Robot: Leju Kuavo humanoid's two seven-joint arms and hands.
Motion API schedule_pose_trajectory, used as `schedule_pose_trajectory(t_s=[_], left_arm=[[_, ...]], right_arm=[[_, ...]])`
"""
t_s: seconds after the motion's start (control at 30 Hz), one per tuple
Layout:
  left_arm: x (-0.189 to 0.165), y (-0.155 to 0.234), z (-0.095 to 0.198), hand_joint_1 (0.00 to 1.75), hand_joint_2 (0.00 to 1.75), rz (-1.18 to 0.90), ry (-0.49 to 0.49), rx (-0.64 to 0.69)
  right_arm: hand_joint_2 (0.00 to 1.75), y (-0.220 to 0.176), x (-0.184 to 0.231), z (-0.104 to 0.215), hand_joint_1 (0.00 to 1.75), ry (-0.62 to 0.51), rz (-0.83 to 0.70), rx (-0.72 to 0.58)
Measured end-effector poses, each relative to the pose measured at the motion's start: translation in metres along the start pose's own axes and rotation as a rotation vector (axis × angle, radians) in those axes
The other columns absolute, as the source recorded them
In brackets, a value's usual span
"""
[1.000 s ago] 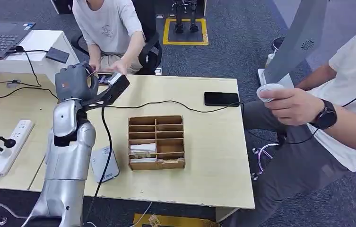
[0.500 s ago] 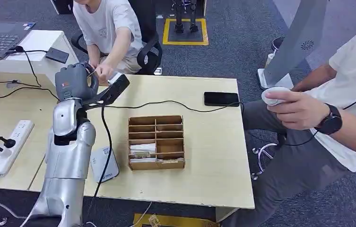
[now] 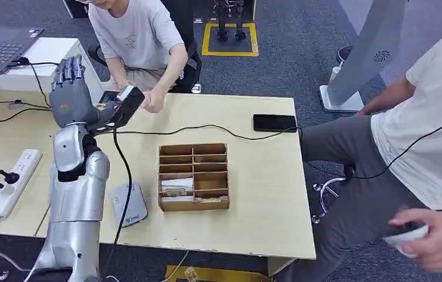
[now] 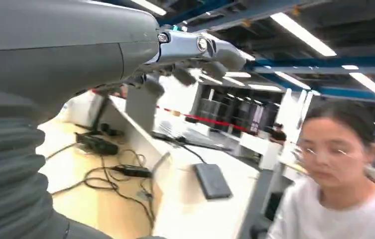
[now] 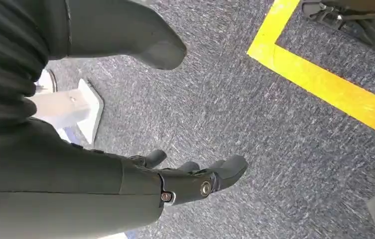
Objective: Pass the card to the sensor for recognition and then transmit it.
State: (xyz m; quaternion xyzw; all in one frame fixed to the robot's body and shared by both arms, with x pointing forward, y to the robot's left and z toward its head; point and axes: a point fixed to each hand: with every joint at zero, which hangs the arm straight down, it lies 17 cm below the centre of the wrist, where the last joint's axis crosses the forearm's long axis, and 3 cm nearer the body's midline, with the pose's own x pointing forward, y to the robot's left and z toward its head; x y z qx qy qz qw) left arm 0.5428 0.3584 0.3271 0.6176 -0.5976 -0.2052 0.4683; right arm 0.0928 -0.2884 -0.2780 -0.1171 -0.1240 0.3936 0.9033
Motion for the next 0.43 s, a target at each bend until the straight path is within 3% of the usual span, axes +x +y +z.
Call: schedule_pose_trajectory(t_s=[0.23,0.43], left_arm=[[-0.104,0.042,0.009,0.0,1.75,-0.076,0.106,0.167],[-0.217,0.076,0.07,0.0,1.75,-0.163,0.25,0.28]], right_arm=[[1.75,0.003,-0.011,0.001,0.0,0.036,-0.075,0.001],[1.75,0.004,-0.023,0.002,0.0,0.077,-0.143,-0.003]])
